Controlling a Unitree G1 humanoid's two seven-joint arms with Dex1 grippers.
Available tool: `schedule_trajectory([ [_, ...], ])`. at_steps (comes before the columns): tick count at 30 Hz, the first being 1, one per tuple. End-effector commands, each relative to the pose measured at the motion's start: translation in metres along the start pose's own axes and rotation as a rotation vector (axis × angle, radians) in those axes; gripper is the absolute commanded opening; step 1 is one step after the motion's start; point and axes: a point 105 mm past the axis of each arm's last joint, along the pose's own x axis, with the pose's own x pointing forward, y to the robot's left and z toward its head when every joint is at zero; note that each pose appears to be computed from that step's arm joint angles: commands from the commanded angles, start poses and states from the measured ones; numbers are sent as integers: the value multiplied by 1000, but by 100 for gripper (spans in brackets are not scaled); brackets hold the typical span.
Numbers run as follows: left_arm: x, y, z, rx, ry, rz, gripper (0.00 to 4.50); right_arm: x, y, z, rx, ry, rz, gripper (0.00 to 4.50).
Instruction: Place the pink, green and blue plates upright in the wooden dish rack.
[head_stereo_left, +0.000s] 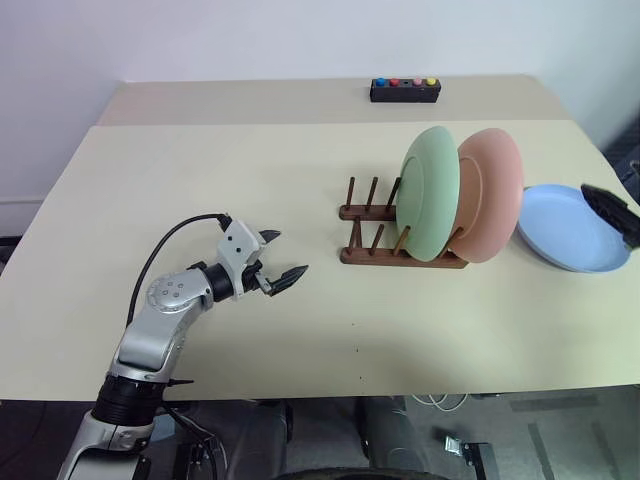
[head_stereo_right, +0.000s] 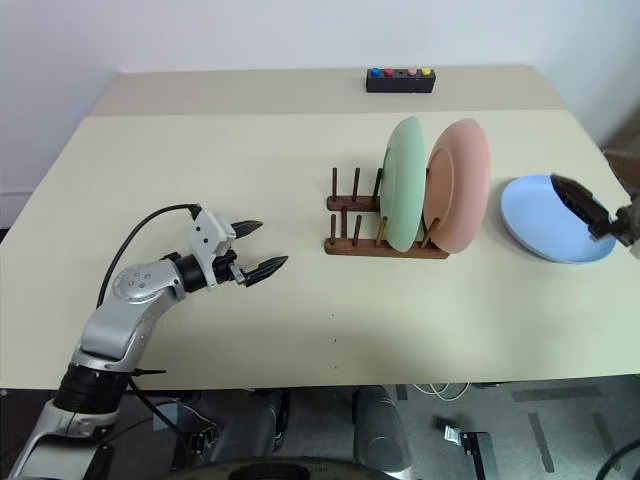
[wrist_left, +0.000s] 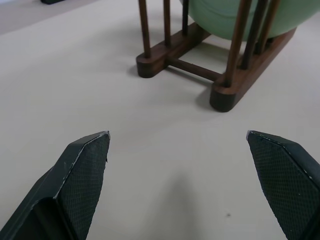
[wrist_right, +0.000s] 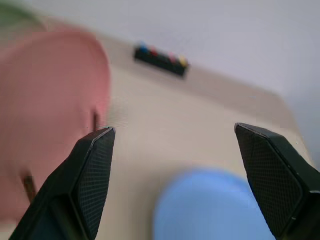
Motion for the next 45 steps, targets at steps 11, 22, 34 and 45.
schedule_trajectory([
  [11, 0, 1, 12, 40, -33, -4, 450, 26, 18, -100, -252, 322, 45, 387],
  [22, -1, 1, 11, 41, -31, 11, 450, 42, 10, -115, -302, 338, 5, 1],
  [34, -1, 2, 10, 42, -30, 8, 450, 51, -9, -26, -579, 57, -162, 1],
  [45, 3, 5, 11, 46, -43, 15, 450, 53, 81, 189, -465, -740, 60, 1],
])
